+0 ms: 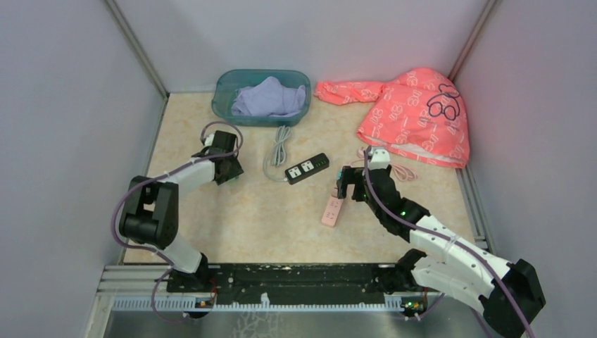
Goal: Insert the plug
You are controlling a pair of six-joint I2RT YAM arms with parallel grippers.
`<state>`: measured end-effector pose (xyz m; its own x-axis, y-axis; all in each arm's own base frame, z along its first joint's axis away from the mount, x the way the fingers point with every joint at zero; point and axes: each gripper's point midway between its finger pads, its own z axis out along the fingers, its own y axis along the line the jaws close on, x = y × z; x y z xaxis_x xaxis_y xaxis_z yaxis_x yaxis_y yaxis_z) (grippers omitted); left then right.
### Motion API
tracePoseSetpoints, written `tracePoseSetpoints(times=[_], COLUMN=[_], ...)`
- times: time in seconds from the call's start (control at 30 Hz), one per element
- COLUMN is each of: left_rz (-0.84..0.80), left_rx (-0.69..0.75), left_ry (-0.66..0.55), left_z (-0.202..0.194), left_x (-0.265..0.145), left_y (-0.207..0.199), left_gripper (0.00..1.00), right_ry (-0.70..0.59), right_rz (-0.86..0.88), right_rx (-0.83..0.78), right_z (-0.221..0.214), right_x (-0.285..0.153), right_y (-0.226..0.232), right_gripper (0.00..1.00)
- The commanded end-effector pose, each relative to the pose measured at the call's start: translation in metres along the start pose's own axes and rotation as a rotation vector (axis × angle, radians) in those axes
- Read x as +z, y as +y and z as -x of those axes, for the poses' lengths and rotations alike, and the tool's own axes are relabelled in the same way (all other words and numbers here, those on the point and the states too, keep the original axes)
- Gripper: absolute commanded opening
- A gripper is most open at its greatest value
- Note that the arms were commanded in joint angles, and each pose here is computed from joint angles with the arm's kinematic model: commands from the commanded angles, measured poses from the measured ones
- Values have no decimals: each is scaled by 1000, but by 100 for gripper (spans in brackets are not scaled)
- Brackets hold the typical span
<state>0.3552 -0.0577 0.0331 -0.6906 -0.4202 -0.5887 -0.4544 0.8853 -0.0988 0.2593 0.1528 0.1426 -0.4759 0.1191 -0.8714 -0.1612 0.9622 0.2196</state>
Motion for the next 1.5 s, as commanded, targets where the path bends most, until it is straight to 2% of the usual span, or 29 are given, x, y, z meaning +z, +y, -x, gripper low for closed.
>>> tracePoseSetpoints(times=[0.0,0.27,0.57,0.77,0.9,1.03,1.2,1.33,1.47], left_rz=[-57,-212,-380,-461,-509,-572,-631,-648,-711], left_rx=[36,61,121,220,293,351,415,484,550], left_ry=[45,98,101,101,92,77,46,-39,-145], left_z=[-4,-17,-24,-25,-28,-31,-38,-39,-41], left_x=[-5,-33,-74,-107,-130,-153,-177,-188,-202], left_y=[-7,-23,-49,-69,-85,-103,-121,-129,-143], left_gripper=[48,42,40,40,40,41,41,41,41], right_ry=[-50,-54,-88,-267,-402,-472,-472,-441,-373], right_rz=[28,107,323,570,698,815,842,850,812], right_rx=[2,-6,-60,-133,-240,-363,-442,-393,-276], right_z=[16,20,28,44,54,54,54,59,70], right_x=[0,-3,-9,-27,-42,-51,-44,-42,-39], right_y=[6,20,58,94,116,139,152,158,159], right_gripper=[99,98,95,92,91,91,89,89,88])
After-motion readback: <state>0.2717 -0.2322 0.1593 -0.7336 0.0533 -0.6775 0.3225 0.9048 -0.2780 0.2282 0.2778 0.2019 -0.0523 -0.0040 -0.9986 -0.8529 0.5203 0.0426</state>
